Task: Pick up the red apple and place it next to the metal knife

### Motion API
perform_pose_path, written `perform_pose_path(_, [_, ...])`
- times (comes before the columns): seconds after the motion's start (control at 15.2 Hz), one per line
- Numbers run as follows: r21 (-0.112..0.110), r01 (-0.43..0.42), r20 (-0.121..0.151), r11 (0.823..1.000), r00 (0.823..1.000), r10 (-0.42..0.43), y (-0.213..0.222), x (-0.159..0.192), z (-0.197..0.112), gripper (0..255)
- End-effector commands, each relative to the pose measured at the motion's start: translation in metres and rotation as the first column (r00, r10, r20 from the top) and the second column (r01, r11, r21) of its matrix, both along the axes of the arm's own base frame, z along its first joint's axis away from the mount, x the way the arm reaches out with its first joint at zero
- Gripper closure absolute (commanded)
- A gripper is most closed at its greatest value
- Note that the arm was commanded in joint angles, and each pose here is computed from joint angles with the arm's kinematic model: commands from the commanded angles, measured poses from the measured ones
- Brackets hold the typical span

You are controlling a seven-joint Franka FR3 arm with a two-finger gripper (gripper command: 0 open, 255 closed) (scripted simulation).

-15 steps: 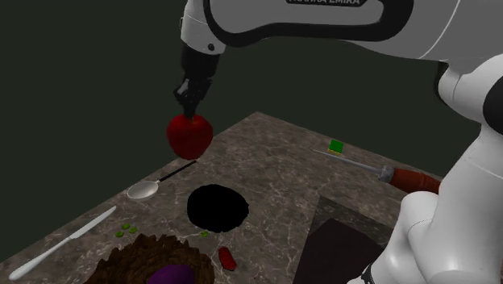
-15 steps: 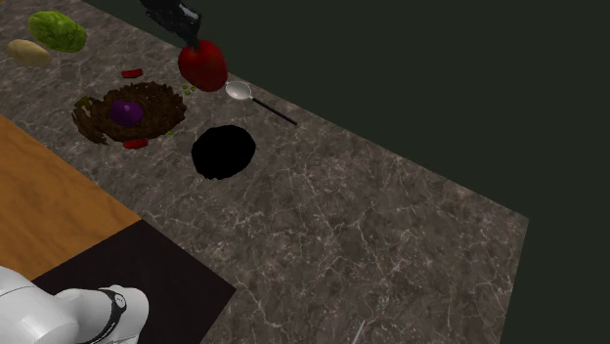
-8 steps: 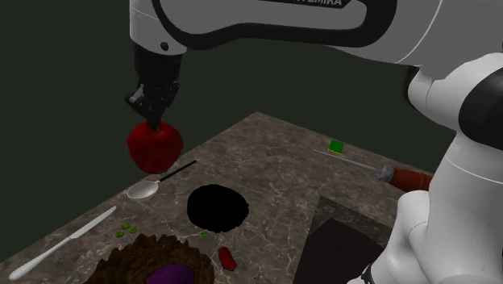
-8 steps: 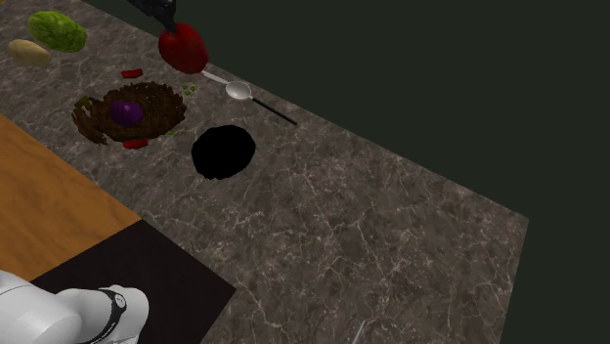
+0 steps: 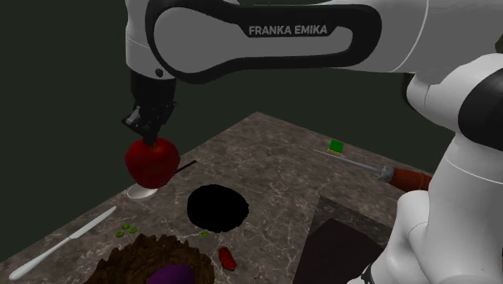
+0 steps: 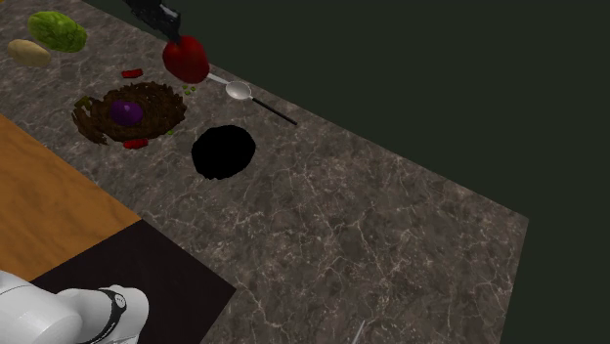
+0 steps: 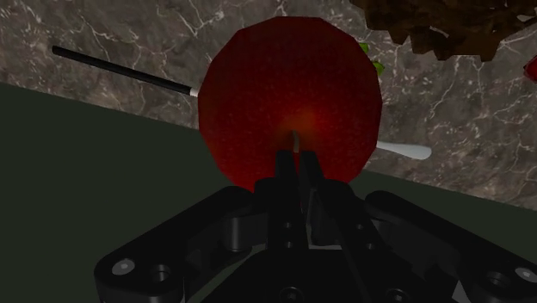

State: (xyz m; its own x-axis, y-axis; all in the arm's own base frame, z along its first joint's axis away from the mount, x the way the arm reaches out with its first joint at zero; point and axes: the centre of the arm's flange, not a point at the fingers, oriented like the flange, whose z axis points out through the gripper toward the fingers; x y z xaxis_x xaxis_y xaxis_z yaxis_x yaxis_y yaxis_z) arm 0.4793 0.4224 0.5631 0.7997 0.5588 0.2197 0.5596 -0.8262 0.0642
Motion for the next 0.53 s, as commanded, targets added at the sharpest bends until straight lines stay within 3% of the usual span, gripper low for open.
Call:
perform_pose_path(0.0, [0.0,0.0,0.001,1.0,1.0,0.0,-0.002,0.0,-0.011,255])
perform_pose_path(0.46, [0.0,0.0,0.001,1.0,1.0,0.0,-0.002,0.0,-0.048,255])
